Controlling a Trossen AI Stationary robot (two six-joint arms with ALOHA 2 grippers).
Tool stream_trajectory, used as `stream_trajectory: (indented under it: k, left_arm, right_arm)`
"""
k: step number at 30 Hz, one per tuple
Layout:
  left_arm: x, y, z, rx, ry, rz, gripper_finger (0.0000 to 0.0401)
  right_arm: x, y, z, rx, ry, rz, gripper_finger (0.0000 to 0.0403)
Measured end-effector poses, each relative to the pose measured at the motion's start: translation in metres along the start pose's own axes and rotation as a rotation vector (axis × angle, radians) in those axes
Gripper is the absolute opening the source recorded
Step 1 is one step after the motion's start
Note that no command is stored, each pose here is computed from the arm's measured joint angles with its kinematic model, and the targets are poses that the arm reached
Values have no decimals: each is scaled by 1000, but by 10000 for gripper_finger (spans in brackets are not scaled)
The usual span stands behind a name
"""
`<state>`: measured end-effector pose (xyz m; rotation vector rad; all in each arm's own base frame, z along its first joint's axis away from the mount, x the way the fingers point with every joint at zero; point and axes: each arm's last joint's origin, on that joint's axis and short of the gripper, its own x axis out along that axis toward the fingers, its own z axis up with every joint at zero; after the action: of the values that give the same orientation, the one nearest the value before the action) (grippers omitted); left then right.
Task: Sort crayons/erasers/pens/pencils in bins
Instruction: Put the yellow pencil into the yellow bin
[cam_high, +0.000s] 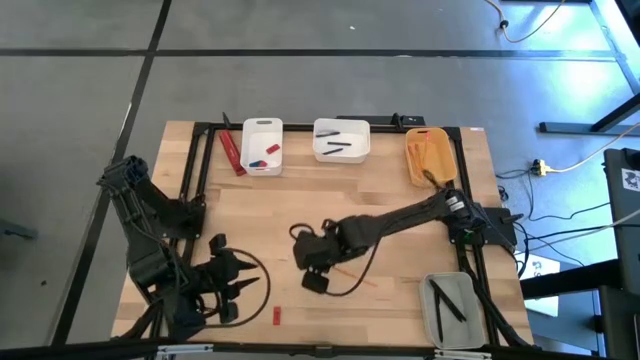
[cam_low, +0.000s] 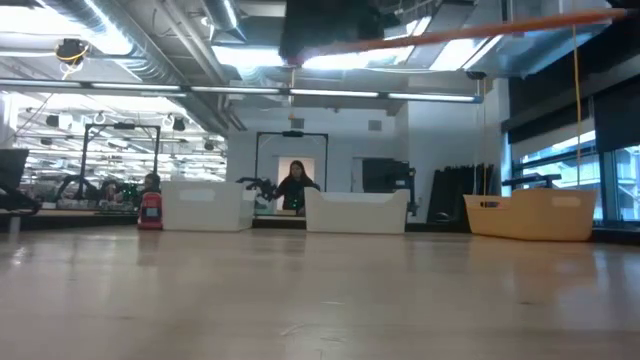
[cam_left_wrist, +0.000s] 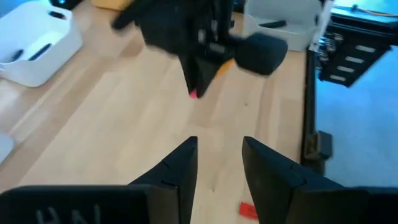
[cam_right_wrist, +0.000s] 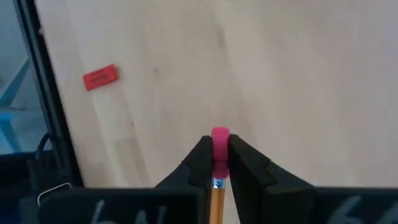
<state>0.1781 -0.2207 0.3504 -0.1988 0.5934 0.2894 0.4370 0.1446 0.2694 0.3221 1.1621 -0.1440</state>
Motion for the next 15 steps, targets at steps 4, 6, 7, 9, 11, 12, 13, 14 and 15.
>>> stream_trajectory:
  k: [4, 6, 7, 9, 11, 12, 13, 14, 15]
  left_arm:
    - [10, 5, 8, -25, -4, 39, 119]
    - [15, 8, 12, -22, -5, 61, 119]
    - [18, 10, 14, -14, -6, 72, 119]
    - [24, 13, 18, -5, -8, 95, 119]
    - [30, 17, 23, -5, -7, 120, 119]
    - [33, 19, 26, -10, -8, 133, 119]
    - [37, 22, 29, -11, -8, 147, 119]
    - [40, 24, 31, -9, -9, 160, 119]
    - [43, 26, 33, -10, -9, 173, 119]
  right_arm:
    - [-32, -17, 2, 13, -42, -81, 41]
    - [-47, -27, 2, 21, -53, -136, 41]
    - [-54, -31, 1, 24, -57, -167, 41]
    - [-69, -41, 1, 32, -75, -217, 42]
    - [-82, -50, 0, 38, -84, -257, 42]
    - [-87, -54, 0, 36, -87, -275, 42]
    - [-93, -58, 0, 32, -92, -291, 42]
    - [-98, -63, -1, 33, -96, -309, 42]
    - [-103, -67, 0, 37, -101, -328, 42]
